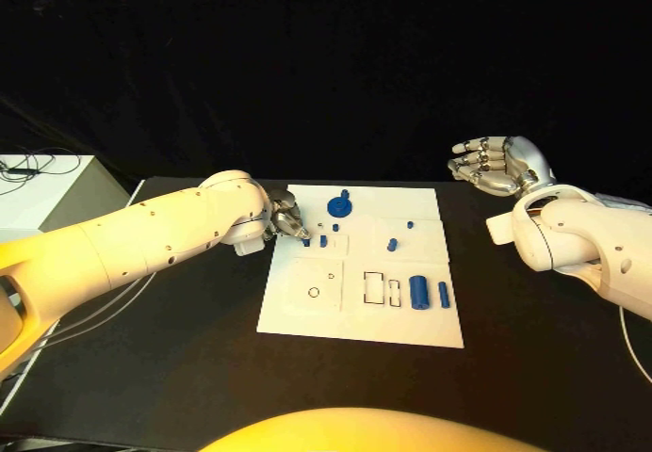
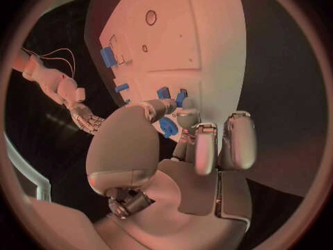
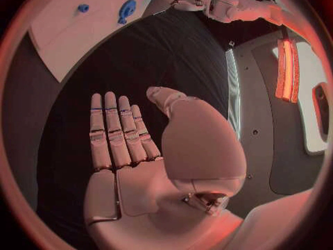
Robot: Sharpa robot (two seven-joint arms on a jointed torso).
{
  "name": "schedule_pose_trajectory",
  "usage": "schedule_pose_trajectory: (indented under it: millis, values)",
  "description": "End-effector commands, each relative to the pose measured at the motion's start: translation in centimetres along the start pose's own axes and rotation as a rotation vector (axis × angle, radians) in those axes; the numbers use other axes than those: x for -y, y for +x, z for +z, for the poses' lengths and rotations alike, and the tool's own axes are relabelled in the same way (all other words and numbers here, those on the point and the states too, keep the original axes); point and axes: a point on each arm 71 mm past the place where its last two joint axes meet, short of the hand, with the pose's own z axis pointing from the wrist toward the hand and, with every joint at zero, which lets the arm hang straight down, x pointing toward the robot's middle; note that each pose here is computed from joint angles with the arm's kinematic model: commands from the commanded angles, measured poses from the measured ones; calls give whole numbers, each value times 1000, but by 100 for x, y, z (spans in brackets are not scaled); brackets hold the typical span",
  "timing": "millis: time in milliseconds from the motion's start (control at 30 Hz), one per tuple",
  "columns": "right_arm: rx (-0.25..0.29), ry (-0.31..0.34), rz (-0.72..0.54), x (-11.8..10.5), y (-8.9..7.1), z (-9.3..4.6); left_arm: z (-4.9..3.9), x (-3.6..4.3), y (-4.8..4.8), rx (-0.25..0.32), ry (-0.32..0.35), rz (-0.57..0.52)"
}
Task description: Assemble the parts on the task board
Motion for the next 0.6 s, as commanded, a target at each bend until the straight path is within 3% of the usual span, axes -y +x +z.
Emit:
schedule_pose_trajectory:
  millis: [33,600]
  values:
    - [-11,-16,5,-15,10,2,7,13,11,-9,6,17]
    - [-11,-13,5,-12,6,-2,36,19,66,-35,2,34]
